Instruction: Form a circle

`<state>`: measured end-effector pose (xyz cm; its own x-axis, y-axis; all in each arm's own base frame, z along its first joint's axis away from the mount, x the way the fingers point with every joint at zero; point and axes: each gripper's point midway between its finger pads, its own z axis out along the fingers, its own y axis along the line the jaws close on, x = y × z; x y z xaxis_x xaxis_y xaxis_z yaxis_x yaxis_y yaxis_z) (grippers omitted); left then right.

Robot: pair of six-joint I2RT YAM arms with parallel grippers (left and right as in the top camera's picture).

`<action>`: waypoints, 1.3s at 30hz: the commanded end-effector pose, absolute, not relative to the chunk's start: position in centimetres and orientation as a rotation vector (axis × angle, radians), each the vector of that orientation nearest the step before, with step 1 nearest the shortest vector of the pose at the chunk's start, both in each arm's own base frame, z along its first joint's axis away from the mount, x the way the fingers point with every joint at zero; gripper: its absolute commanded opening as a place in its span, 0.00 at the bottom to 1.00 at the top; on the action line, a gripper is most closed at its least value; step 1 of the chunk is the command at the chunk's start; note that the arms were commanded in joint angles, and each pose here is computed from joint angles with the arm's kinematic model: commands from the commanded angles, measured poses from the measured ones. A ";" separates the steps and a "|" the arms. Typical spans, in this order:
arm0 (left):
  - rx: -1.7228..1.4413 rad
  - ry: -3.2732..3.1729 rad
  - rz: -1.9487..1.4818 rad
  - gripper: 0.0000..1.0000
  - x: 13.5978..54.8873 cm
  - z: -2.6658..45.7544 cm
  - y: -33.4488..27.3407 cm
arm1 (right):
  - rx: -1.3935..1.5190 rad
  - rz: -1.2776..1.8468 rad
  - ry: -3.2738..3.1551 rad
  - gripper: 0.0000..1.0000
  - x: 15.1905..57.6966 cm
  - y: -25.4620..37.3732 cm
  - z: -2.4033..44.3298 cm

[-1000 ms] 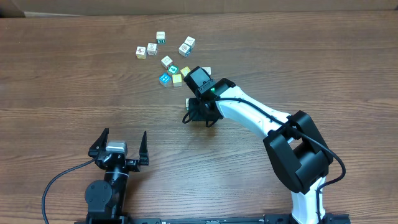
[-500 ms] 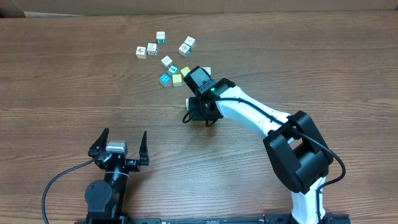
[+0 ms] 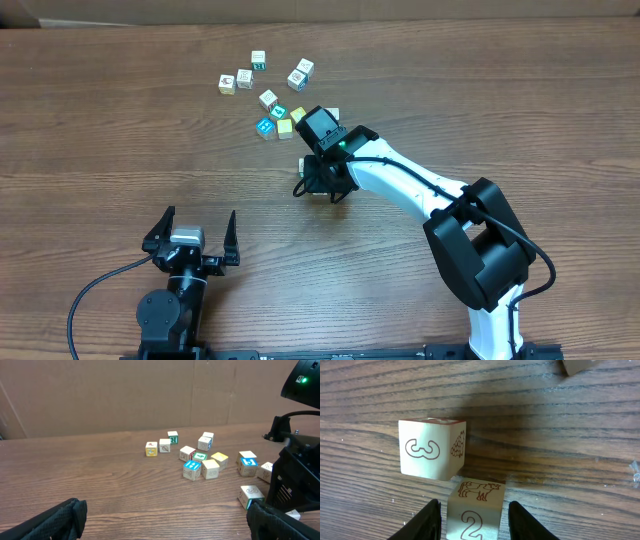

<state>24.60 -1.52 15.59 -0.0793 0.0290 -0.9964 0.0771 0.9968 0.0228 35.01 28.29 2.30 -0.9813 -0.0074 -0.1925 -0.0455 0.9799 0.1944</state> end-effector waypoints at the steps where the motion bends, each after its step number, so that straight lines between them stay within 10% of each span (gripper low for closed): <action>1: 0.089 1.644 -0.029 1.00 24.6 15.6 -1.5 | -0.041 0.285 2.946 0.35 34.7 28.4 1.7; 39: 0.089 1.644 -0.029 0.99 24.6 15.6 -1.5 | -0.078 0.362 2.844 0.43 37.2 29.1 6.7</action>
